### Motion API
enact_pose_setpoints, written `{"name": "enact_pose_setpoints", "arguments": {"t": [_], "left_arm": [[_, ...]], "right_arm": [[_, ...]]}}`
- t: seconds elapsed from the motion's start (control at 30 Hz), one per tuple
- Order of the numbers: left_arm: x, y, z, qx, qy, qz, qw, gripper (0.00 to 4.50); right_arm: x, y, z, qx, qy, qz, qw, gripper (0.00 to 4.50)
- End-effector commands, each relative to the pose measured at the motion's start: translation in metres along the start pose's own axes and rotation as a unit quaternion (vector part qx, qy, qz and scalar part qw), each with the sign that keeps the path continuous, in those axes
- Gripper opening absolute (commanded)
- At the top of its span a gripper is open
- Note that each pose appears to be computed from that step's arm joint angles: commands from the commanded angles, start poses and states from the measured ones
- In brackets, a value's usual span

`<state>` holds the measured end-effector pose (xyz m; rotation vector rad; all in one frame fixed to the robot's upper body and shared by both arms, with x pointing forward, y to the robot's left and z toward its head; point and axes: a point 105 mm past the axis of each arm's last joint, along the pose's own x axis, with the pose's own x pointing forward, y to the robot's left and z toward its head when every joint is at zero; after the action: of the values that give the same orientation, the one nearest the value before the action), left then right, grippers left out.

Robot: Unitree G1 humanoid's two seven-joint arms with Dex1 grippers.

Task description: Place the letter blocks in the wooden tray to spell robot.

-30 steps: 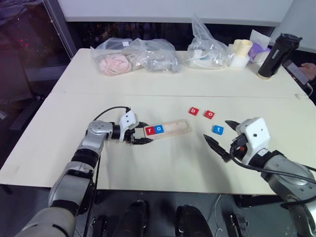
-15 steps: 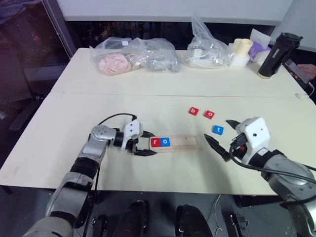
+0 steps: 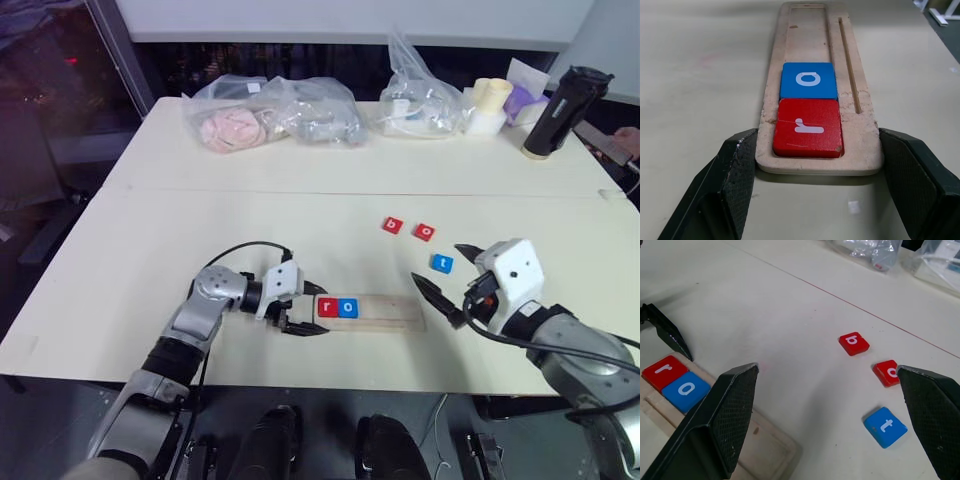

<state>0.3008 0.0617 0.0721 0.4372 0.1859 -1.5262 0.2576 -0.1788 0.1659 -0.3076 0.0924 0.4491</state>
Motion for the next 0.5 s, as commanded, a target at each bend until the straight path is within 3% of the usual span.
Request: {"name": "enact_pose_setpoints", "arguments": {"t": [0.03, 0.47, 0.5], "left_arm": [[0.0095, -0.0108, -0.0023, -0.007, 0.007, -0.022, 1.000, 3.13], [0.0091, -0.0129, -0.0082, -0.017, 0.017, -0.012, 1.000, 3.13], [0.0089, -0.0127, -0.0092, -0.018, 0.019, -0.010, 1.000, 3.63]], "right_arm": [[-0.0009, 0.0029, 0.0094, -0.008, -0.020, 0.001, 1.000, 4.50], [0.0028, 0.0033, 0.0098, -0.008, -0.023, 0.006, 1.000, 4.50], [0.0029, 0.0032, 0.0099, -0.008, -0.023, 0.006, 1.000, 4.50]]}}
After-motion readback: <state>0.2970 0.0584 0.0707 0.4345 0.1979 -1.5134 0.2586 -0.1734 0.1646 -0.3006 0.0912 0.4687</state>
